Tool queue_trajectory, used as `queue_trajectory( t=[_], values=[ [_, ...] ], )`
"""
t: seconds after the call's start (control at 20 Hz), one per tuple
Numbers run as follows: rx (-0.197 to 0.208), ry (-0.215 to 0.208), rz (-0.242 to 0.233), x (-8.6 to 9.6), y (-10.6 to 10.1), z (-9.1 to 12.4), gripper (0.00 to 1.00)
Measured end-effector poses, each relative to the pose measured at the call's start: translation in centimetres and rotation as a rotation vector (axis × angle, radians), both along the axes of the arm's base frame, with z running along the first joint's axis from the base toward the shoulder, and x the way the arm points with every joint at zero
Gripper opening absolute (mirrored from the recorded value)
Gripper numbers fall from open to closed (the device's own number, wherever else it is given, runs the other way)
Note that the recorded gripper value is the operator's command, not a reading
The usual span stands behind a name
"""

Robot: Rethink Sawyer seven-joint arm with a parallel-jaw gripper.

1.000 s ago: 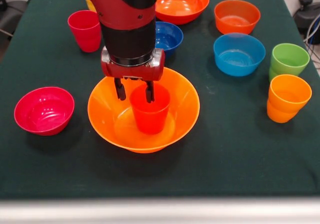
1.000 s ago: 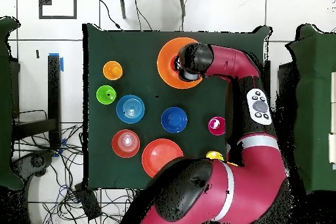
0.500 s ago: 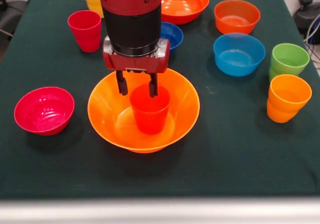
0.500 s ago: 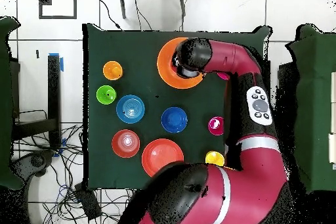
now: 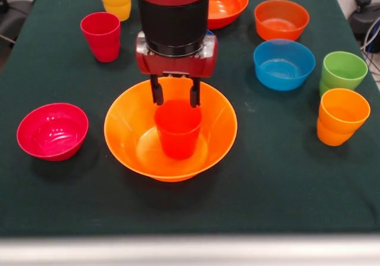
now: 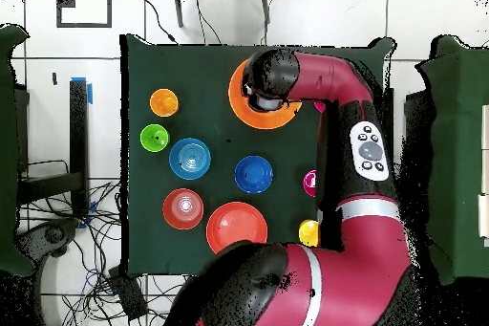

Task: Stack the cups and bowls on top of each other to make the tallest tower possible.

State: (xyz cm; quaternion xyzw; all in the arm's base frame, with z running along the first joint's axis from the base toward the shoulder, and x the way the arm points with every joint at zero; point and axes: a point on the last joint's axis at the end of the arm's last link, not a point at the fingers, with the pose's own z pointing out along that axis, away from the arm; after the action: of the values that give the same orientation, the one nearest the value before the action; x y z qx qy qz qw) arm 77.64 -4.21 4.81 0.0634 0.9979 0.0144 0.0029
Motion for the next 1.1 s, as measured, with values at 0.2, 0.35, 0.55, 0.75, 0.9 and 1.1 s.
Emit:
queue_trajectory(
  t=[0.2, 0.35, 0.55, 0.75, 0.9, 1.1],
  values=[
    [-0.009, -0.006, 0.035, 0.3, 2.5, 0.7, 1.0],
    [-0.014, -0.009, 0.063, 0.3, 4.6, 1.0, 1.0],
    [-0.019, -0.014, 0.101, 0.4, 7.4, 1.4, 1.0],
    [-0.021, -0.013, 0.128, 0.2, 9.5, 1.4, 1.0],
    [-0.024, -0.012, 0.146, 0.0, 10.9, 1.3, 1.0],
    [-0.028, -0.004, 0.17, -0.5, 12.6, 1.1, 1.0]
  ],
)
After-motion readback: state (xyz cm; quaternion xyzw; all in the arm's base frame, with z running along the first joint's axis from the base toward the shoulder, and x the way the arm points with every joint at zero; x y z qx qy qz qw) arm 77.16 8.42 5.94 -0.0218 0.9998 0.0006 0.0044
